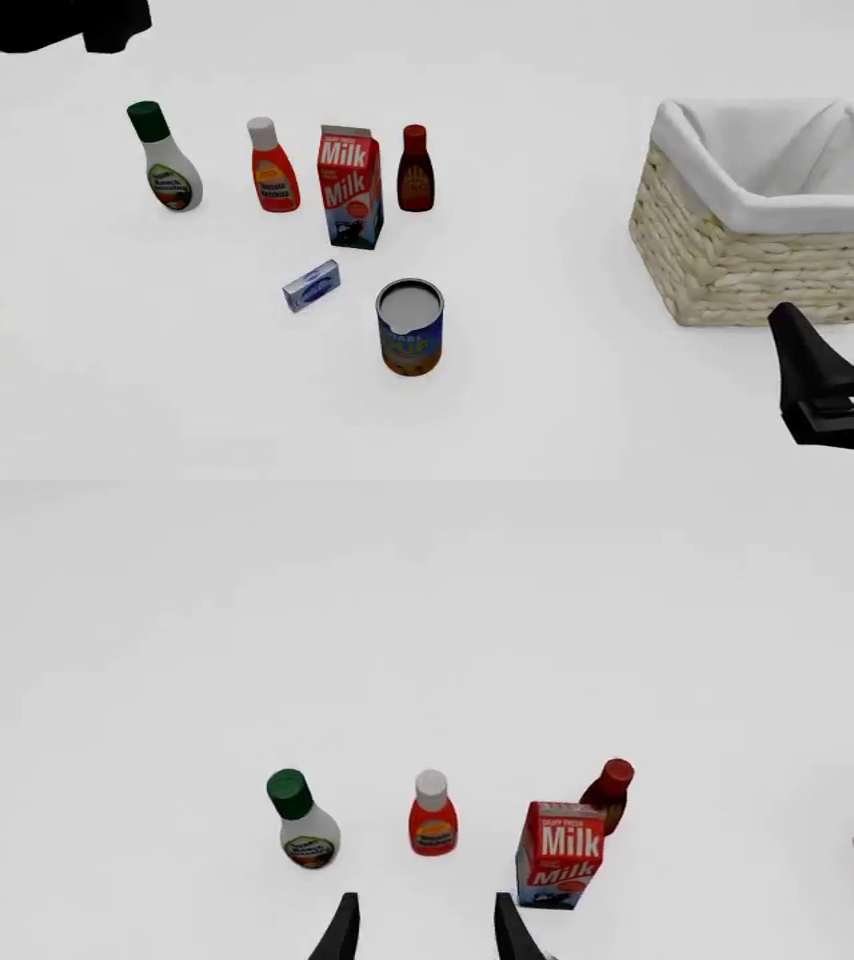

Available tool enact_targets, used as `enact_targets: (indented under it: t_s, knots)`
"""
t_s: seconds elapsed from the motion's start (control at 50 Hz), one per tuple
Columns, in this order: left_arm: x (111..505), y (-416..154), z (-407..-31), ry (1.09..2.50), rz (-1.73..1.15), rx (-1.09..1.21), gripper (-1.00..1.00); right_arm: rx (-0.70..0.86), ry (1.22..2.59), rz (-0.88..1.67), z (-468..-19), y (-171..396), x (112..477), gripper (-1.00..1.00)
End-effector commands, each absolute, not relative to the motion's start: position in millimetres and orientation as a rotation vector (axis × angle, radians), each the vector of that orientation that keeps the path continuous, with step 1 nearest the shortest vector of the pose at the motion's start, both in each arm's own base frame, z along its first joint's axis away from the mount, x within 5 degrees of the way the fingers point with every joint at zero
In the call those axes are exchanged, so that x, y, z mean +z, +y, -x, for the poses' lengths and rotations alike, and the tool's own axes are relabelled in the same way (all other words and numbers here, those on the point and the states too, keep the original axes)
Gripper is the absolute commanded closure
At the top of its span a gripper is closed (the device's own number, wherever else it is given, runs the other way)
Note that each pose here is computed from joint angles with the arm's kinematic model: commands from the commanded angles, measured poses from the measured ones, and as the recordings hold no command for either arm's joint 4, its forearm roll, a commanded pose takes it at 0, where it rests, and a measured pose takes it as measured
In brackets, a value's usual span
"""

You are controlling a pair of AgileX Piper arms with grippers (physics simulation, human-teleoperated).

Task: Pick the ketchup and place it in the basket.

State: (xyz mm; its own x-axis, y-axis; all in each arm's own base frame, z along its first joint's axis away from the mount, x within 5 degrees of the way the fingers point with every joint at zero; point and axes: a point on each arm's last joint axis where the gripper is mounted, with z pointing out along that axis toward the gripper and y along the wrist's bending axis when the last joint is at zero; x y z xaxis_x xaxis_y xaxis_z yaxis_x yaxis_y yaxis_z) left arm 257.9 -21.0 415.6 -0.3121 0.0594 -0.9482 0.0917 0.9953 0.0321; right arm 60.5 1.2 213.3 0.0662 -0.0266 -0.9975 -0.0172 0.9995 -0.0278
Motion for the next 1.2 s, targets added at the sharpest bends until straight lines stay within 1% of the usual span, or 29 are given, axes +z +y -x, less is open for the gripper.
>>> enact_targets:
  t_s: [0.02, 0.2, 0.62, 0.82, 0.94, 1.2]
  knots:
    - [417.1, -22.3, -299.5, 1.958, -0.127, -0.013, -1.0, -0.009, 1.507, 0.035, -60.9, 1.1, 213.0, -1.0]
    - [405.1, -29.4, -326.2, 2.014, -0.127, -0.034, -1.0, -0.011, 1.511, 0.036, -62.2, 1.1, 213.1, -1.0]
    - [404.1, -28.8, -363.0, 2.015, -0.133, -0.017, -1.0, -0.015, 1.517, 0.039, -64.4, 1.1, 213.2, -1.0]
    - [396.9, -26.0, -380.7, 2.023, -0.133, -0.004, -1.0, -0.018, 1.518, 0.04, -65.0, 1.0, 213.3, -1.0]
    - [400.4, -27.3, -389.0, 2.007, -0.145, 0.003, -1.0, -0.017, 1.521, 0.039, -66.6, 1.0, 213.4, -1.0]
    - [390.1, -28.6, -408.6, 2.016, -0.14, 0.0, -1.0, -0.017, 1.528, 0.042, -68.3, 1.1, 213.3, -1.0]
